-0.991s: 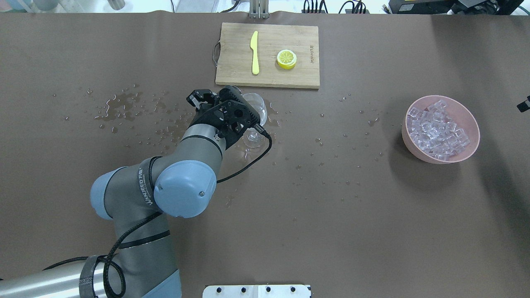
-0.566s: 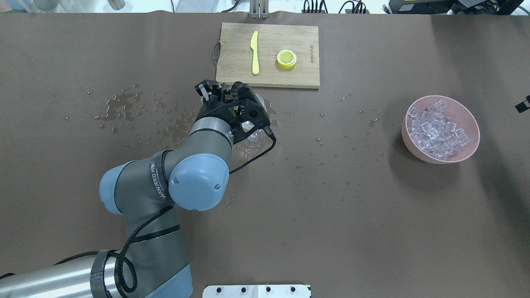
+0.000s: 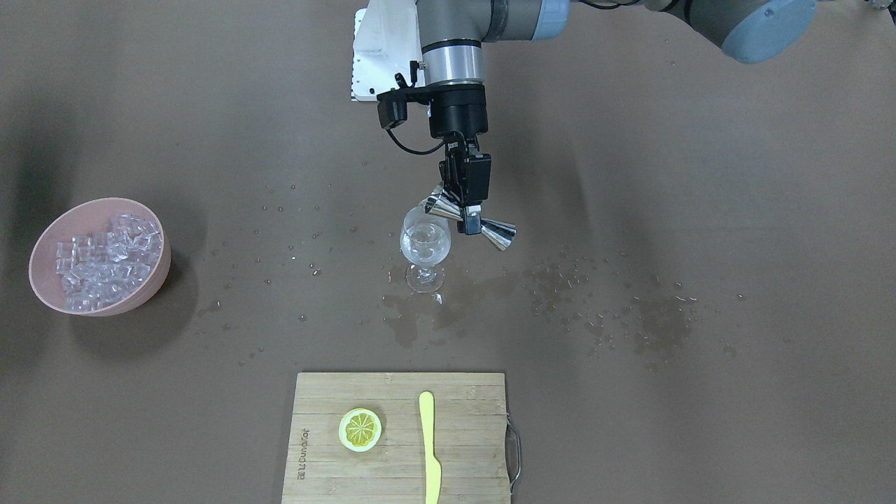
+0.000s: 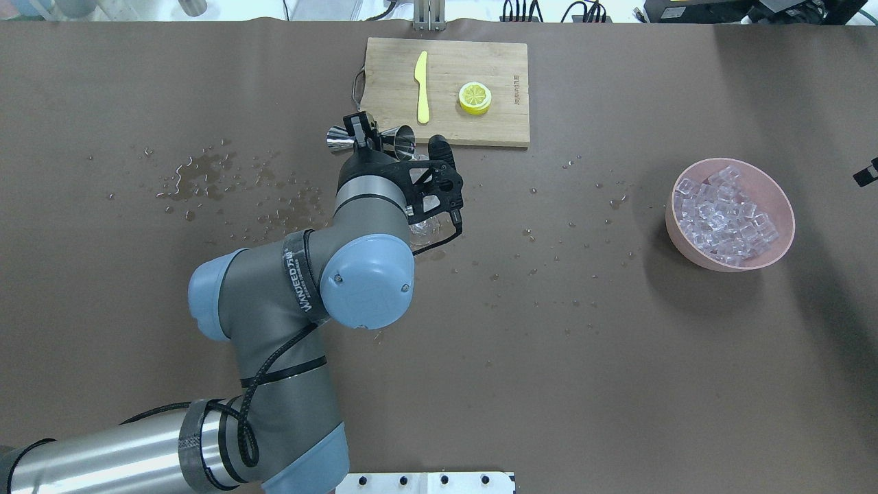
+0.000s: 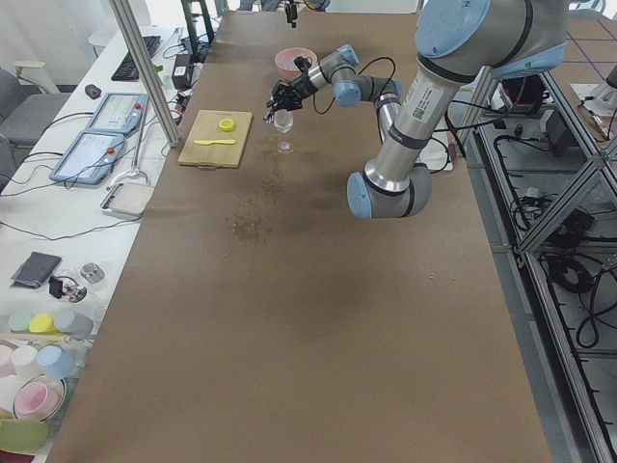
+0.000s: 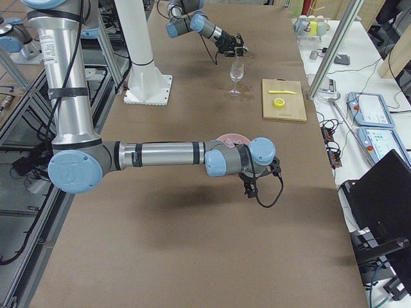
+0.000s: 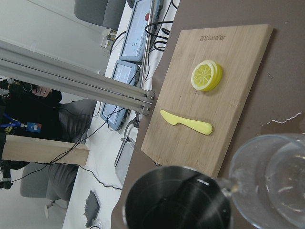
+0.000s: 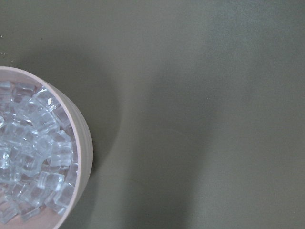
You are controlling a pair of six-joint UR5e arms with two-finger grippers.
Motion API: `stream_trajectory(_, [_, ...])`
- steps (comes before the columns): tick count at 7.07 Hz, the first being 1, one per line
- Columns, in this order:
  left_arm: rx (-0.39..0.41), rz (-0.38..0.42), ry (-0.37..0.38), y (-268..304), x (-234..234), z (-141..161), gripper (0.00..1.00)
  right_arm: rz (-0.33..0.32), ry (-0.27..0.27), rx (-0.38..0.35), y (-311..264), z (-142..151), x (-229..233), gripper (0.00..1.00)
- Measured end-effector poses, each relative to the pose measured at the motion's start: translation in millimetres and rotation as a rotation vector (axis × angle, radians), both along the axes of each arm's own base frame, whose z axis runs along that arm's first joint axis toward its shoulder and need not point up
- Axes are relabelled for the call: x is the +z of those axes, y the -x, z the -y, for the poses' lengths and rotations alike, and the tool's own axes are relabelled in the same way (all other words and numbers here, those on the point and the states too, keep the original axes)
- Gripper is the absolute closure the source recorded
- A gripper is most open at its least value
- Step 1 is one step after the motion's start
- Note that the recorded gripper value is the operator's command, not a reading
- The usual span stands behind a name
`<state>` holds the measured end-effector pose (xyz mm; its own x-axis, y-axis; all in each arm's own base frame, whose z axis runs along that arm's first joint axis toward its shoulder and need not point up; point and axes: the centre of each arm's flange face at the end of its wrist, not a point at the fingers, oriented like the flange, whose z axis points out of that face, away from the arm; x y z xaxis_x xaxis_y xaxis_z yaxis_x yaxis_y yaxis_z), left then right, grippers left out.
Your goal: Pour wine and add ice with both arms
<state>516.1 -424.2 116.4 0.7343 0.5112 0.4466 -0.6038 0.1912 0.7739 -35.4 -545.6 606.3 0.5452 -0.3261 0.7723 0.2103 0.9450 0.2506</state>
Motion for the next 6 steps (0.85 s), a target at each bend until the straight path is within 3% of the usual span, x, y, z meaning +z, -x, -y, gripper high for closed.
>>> stream_trajectory(6, [0.086, 0.328, -0.009, -2.3, -18.9, 3.2, 1.00, 0.000, -0.002, 0.000, 0.3, 0.0, -1.5, 0.00])
